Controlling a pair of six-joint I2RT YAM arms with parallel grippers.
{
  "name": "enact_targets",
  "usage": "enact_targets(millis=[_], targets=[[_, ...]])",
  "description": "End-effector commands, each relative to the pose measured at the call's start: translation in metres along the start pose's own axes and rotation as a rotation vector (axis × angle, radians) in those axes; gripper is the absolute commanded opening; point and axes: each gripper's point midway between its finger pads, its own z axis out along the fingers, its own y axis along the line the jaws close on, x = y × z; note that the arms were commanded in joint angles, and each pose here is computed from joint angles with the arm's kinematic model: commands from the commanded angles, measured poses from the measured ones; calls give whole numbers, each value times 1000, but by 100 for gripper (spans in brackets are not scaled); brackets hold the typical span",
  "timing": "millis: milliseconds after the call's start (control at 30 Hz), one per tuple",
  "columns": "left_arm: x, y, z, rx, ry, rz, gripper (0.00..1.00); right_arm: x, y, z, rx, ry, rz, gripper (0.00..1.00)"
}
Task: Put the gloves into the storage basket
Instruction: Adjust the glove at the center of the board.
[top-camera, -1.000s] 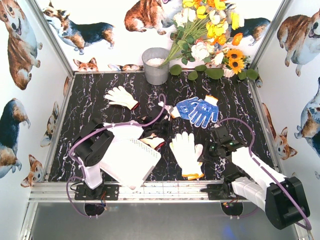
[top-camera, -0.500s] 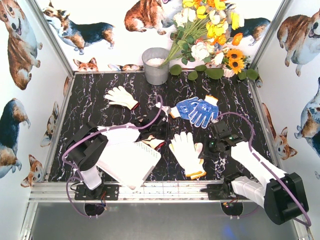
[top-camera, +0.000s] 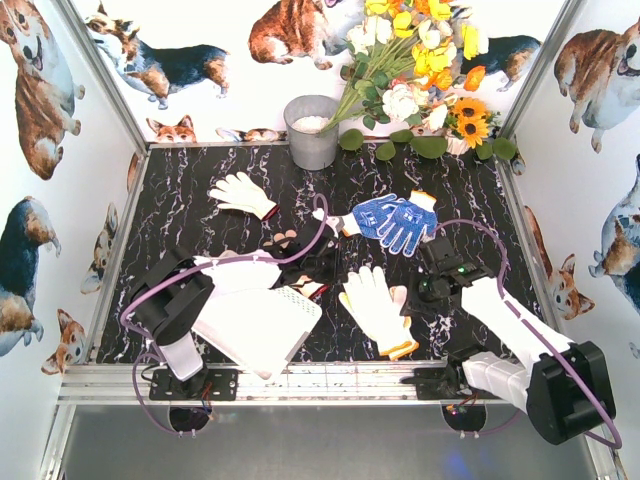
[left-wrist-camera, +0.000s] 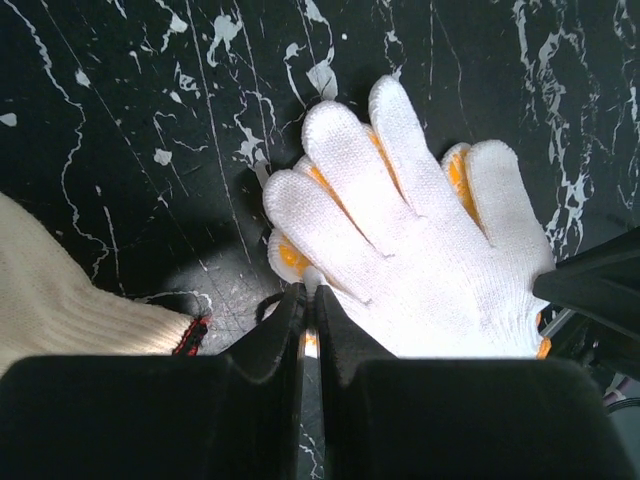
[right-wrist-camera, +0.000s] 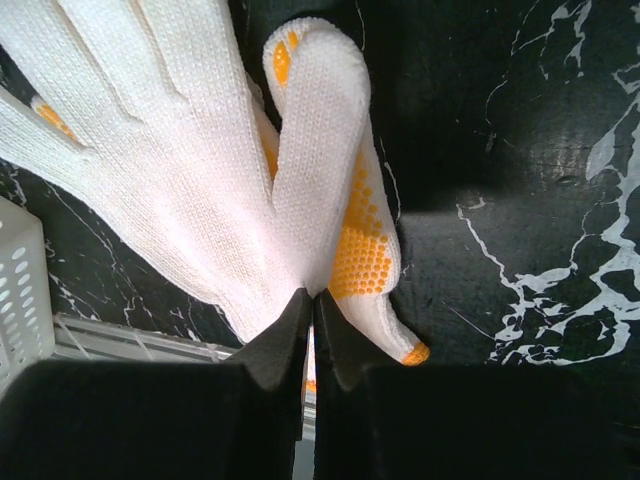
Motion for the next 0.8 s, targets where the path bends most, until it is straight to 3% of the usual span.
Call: enact_targets(millis=[0, 767], targets=[[-14, -9, -11, 14, -59, 4, 0, -16, 10, -17, -11, -56, -48, 0], [18, -7, -2, -29, 17, 12, 0, -17, 0, -18, 89, 19, -53, 0]])
